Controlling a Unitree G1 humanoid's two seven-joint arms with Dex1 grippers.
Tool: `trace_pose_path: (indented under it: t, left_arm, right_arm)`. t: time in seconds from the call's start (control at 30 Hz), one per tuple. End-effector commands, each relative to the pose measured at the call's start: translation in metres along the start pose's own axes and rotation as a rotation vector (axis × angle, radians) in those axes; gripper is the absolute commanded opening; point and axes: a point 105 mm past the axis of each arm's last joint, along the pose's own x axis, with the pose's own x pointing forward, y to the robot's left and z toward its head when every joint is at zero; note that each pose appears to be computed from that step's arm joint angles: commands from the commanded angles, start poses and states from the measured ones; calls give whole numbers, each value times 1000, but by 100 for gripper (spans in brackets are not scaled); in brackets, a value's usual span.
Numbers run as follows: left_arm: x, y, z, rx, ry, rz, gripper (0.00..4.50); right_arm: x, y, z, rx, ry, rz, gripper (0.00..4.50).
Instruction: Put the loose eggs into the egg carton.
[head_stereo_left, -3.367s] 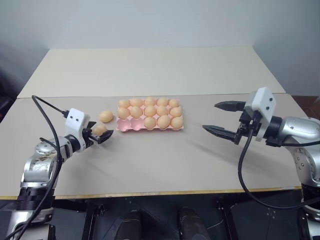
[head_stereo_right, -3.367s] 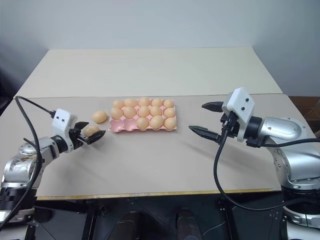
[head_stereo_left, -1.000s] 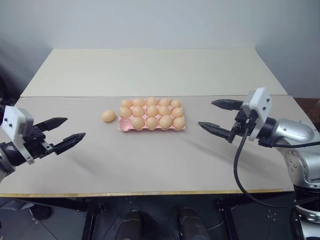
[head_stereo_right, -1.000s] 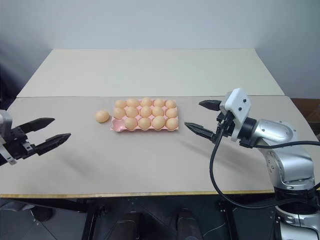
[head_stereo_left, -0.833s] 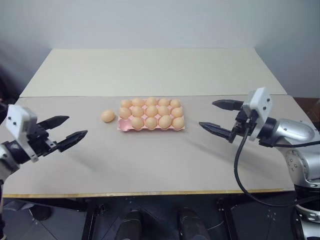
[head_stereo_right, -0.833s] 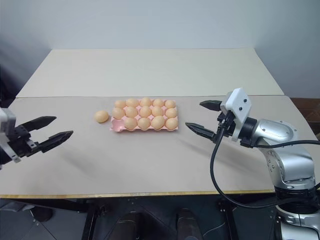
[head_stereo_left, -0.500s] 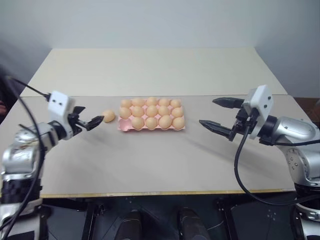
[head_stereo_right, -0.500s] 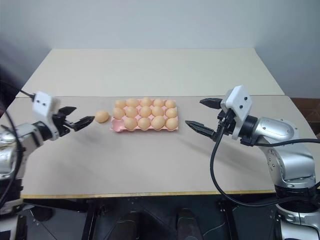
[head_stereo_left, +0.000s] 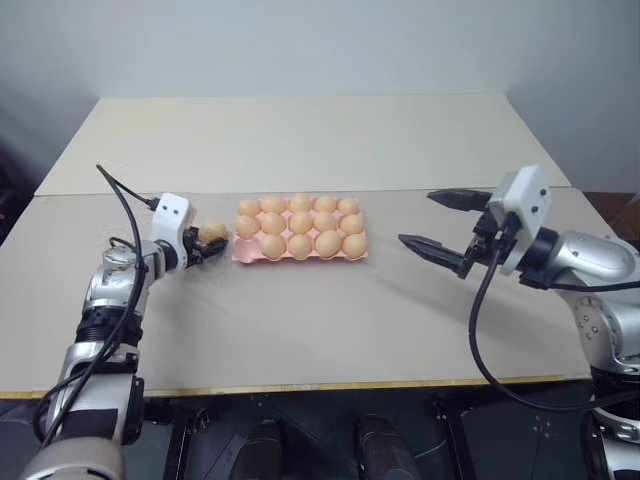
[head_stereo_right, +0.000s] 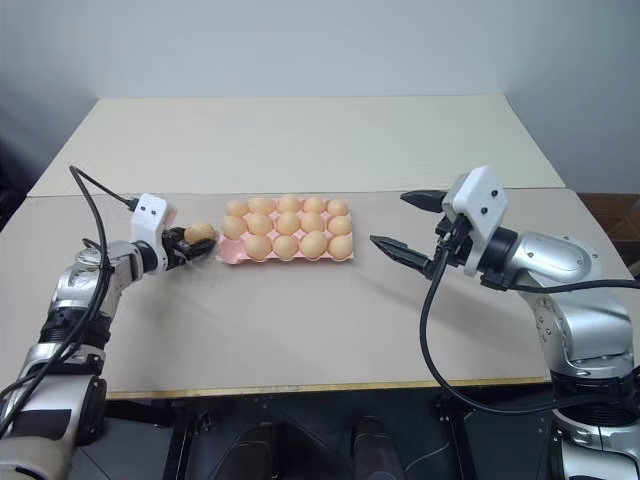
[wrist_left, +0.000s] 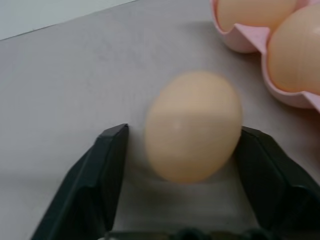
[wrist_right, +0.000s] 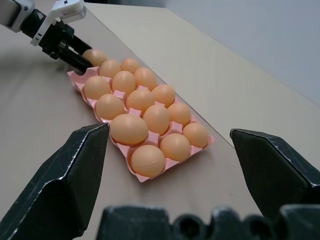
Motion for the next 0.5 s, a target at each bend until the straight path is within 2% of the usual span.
trace_pose_path:
  t: [0.03, 0.13, 0.3, 0.4, 0.5]
  left_arm:
    - [-3, 5, 11, 15, -40, 4, 198]
    - [-8, 6, 19, 20, -72, 0, 146]
    - [-31, 9, 40, 82, -143, -28, 146]
    - [-50, -4, 59, 77, -208, -109, 146]
    - [-59, -34, 64, 113, -213, -248, 146]
  right_arm:
    - [-4, -2, 16, -42, -50, -23, 450]
    - [-3, -2, 16, -41, -54, -25, 450]
    - [-3, -2, 17, -44, -56, -27, 450]
    - [-3, -1, 16, -42, -55, -24, 450]
    - [-1, 0, 14, -40, -54, -21, 450]
